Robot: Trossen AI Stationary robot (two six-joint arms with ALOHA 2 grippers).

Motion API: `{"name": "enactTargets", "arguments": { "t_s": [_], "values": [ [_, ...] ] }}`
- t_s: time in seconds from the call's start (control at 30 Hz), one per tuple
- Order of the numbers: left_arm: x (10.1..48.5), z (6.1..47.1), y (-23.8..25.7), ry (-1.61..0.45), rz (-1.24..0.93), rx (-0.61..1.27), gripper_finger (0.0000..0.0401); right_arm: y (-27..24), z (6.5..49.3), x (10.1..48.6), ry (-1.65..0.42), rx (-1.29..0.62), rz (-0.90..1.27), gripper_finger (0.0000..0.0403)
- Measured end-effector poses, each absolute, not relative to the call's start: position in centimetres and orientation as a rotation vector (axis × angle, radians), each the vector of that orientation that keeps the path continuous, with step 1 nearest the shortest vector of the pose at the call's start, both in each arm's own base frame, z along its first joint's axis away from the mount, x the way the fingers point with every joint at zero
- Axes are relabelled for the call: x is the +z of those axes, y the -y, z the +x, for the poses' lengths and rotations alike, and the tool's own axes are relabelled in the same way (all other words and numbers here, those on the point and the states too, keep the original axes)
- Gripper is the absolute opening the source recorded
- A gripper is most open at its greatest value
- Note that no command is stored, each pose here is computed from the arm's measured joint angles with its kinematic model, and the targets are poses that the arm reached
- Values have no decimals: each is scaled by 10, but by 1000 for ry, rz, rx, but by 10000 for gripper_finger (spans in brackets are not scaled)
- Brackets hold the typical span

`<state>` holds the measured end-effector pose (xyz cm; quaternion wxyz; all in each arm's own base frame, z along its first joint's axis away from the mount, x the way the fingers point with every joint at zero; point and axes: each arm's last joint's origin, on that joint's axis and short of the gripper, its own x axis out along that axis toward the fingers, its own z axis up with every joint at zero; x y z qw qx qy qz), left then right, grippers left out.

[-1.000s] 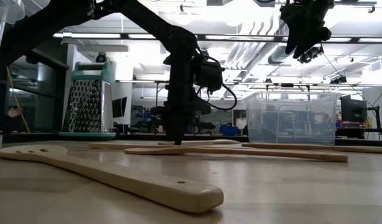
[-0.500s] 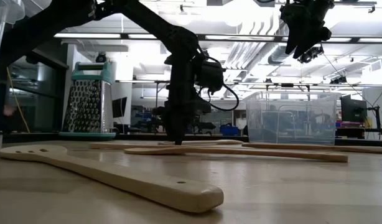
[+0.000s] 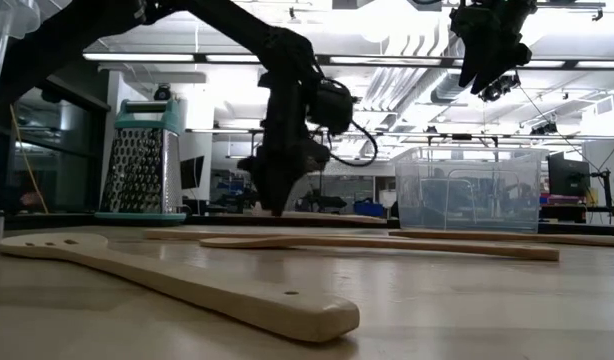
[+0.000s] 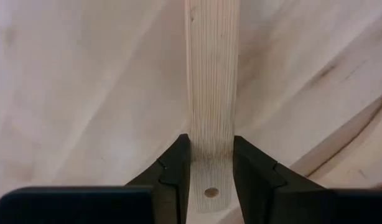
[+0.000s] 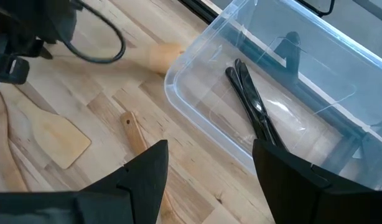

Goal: Pick & Place Kitchen Items
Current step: Put the light brown serving fork into the bottom left transparent bin

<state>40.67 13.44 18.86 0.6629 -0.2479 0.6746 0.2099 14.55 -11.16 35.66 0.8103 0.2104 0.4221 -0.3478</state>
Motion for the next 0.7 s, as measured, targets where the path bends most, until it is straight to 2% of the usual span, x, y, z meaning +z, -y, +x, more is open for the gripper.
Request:
{"name": "enactTargets", "arguments": {
  "t_s": [0.33, 0.7],
  "values": [
    [250, 381, -141, -1414, -582, 444, 86, 111, 146, 357, -906, -726, 438, 226],
    [339, 334, -158, -1063, -659, 353, 86, 108, 151, 358, -872, -518, 455, 226]
  ]
}}
